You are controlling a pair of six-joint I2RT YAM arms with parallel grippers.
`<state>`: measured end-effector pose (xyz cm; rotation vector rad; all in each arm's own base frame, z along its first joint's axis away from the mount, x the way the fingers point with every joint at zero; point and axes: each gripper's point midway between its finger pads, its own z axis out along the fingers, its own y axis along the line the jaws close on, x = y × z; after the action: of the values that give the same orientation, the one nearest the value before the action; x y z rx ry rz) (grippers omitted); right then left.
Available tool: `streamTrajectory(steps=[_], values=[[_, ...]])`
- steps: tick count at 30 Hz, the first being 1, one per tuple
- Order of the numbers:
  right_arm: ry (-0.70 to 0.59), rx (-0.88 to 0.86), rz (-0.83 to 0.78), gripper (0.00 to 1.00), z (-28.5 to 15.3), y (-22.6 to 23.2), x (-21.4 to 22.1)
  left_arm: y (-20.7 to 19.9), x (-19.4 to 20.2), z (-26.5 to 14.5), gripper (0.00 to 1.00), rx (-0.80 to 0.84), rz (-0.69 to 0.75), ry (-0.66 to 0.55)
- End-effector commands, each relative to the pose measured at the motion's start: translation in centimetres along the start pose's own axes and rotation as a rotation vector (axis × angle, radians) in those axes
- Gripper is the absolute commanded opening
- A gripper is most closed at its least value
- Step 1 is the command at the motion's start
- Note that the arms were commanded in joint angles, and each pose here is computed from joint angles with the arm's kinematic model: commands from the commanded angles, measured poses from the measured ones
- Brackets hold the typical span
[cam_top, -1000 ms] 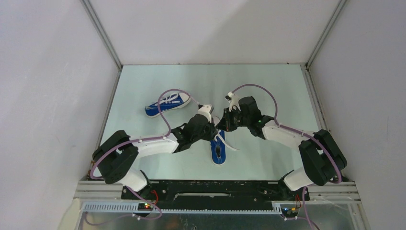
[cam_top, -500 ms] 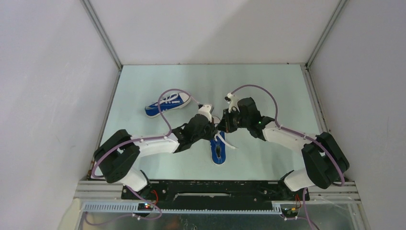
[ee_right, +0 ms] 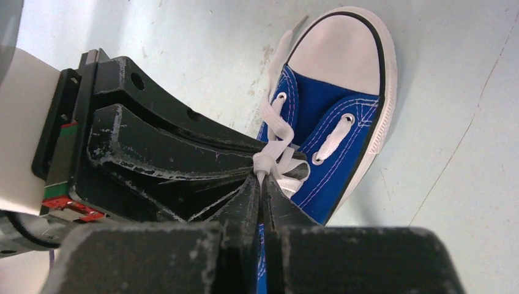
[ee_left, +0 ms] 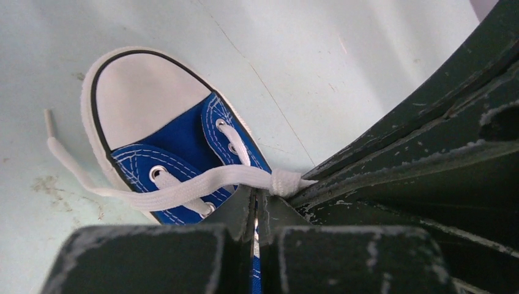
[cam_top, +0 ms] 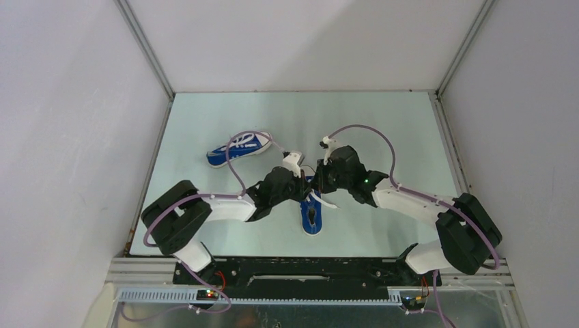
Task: Tie the shoes
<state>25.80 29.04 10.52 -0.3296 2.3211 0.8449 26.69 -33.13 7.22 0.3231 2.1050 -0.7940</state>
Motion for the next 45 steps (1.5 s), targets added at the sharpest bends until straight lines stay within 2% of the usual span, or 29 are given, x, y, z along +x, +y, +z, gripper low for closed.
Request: streamTrajectory(steps=[1, 12, 16, 26, 33, 41, 45], values=[[-0.076, -0.042, 0.053, 0.00, -0.8, 3.0, -1.7, -2.5, -1.3, 0.2, 0.00, 0.202, -0.013, -0.067], [-0.120, 0.036, 0.046, 0.00, -0.4, 3.5, -1.2, -2.8, -1.8, 0.1, 0.00, 0.339, -0.060, -0.098], [-0.105, 0.099, 0.020, 0.00, -0.4, 2.8, -0.7, -3.1, -2.4, 0.0, 0.00, 0.421, -0.109, -0.122], [-0.073, 0.090, 0.008, 0.00, 0.5, 3.3, -0.7, -3.2, -2.0, 0.7, 0.00, 0.528, -0.247, -0.102], [-0.041, 0.158, -0.041, 0.00, 0.1, 2.3, -1.3, -2.7, -1.2, 1.1, 0.00, 0.505, -0.257, -0.082], [-0.016, 0.167, -0.034, 0.02, 0.1, 1.8, -0.9, -2.6, -0.7, 1.5, 0.00, 0.510, -0.281, -0.068], [0.002, 0.165, -0.017, 0.03, 0.3, 1.5, -0.7, -1.6, 0.3, 1.8, 0.00, 0.456, -0.293, -0.040]])
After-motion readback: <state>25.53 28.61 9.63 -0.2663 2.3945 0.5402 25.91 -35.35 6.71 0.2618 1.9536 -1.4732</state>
